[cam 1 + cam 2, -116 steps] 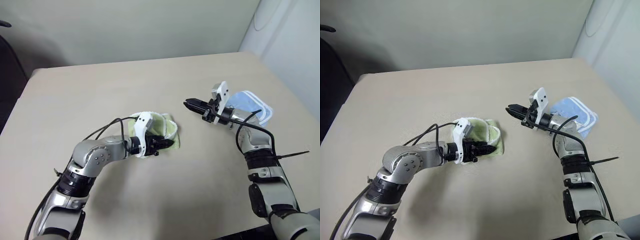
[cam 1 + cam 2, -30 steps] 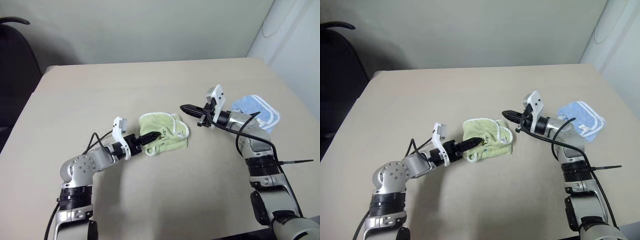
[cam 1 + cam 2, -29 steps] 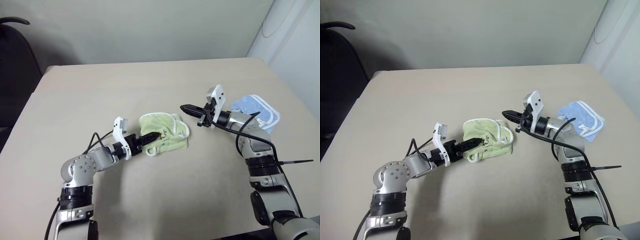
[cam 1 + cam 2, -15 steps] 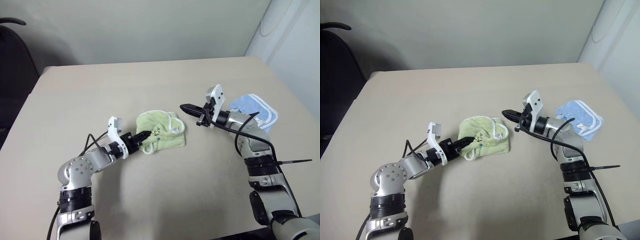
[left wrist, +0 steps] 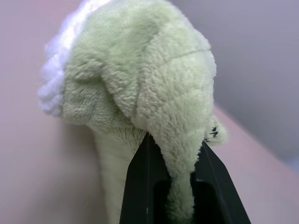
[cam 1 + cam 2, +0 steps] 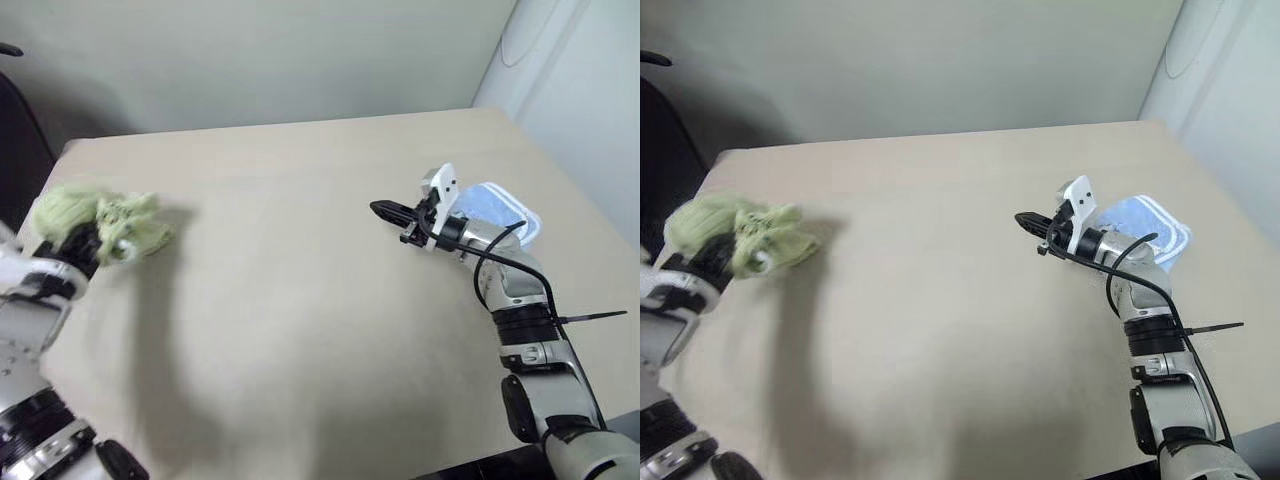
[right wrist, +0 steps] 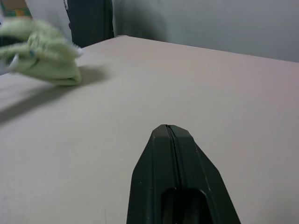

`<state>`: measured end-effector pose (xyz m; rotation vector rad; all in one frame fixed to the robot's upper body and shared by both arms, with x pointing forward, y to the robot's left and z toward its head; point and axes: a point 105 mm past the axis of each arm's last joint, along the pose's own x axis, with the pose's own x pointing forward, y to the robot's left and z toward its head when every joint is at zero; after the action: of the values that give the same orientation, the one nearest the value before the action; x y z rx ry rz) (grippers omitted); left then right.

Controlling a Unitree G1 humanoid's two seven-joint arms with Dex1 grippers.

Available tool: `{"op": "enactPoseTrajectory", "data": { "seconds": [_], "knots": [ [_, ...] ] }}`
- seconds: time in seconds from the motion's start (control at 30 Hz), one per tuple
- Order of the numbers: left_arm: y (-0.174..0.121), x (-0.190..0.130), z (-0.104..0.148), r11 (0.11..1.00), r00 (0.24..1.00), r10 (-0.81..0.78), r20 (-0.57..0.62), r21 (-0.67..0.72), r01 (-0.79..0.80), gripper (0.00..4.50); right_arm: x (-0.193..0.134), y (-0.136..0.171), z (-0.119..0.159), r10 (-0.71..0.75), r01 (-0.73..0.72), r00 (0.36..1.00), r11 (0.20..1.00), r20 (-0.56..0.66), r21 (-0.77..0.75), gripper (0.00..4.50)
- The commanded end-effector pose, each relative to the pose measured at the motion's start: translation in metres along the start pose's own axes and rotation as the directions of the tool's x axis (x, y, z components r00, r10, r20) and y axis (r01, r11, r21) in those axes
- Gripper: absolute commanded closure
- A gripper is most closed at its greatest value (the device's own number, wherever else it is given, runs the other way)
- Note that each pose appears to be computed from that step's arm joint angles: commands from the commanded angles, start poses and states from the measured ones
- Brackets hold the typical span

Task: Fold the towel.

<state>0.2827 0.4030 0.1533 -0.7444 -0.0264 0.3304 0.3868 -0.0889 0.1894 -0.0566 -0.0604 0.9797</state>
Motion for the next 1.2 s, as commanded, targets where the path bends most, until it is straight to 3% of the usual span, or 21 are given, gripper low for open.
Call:
{"op": "enactPoseTrajectory", "data": {
  "seconds": [0.03,0.17,0.33,0.6,0.77,0.83,0.9,1.03,1.2],
  "knots": [
    [0.039,-0.013,-0.010,0.990,0.993,0.119,0.009,-0.074,-0.118,4.48,0.008,0.003,0.017,0.037,-0.034,0.998,0.998,0.051,-0.049,4.50],
    [0.052,-0.023,-0.031,0.982,0.990,0.141,-0.017,-0.128,-0.142,4.48,0.013,0.005,0.017,0.053,-0.050,0.997,0.997,0.052,-0.052,4.50],
    [0.050,-0.034,-0.030,0.980,0.993,0.115,0.012,-0.167,-0.111,2.79,0.015,0.006,0.014,0.062,-0.059,0.997,0.997,0.049,-0.052,4.50],
    [0.036,-0.056,-0.008,0.997,0.996,0.027,0.086,-0.073,-0.020,0.03,0.012,0.008,0.009,0.061,-0.059,0.997,0.998,0.050,-0.037,4.50],
    [0.041,-0.080,0.014,0.999,0.983,0.025,0.183,-0.029,-0.020,0.03,0.009,0.007,0.004,0.052,-0.052,0.998,0.998,0.039,-0.024,4.50],
    [0.039,-0.088,0.025,0.998,0.974,0.026,0.223,0.051,-0.038,0.03,0.007,0.005,0.001,0.047,-0.046,0.999,0.999,0.028,-0.017,4.50],
    [0.012,-0.090,0.031,0.986,0.971,-0.075,0.225,0.161,0.039,0.03,0.004,0.004,-0.006,0.047,-0.047,0.999,0.998,-0.005,-0.029,4.50],
    [-0.039,-0.079,0.008,0.883,0.970,-0.233,0.069,0.433,0.181,0.03,-0.003,0.008,-0.015,0.094,-0.097,0.994,0.994,-0.056,-0.055,4.50],
    [-0.080,-0.062,-0.049,0.738,0.925,-0.350,-0.149,0.564,0.370,0.03,-0.004,0.013,-0.020,0.116,-0.121,0.990,0.990,-0.077,-0.072,4.50]
  ]
}}
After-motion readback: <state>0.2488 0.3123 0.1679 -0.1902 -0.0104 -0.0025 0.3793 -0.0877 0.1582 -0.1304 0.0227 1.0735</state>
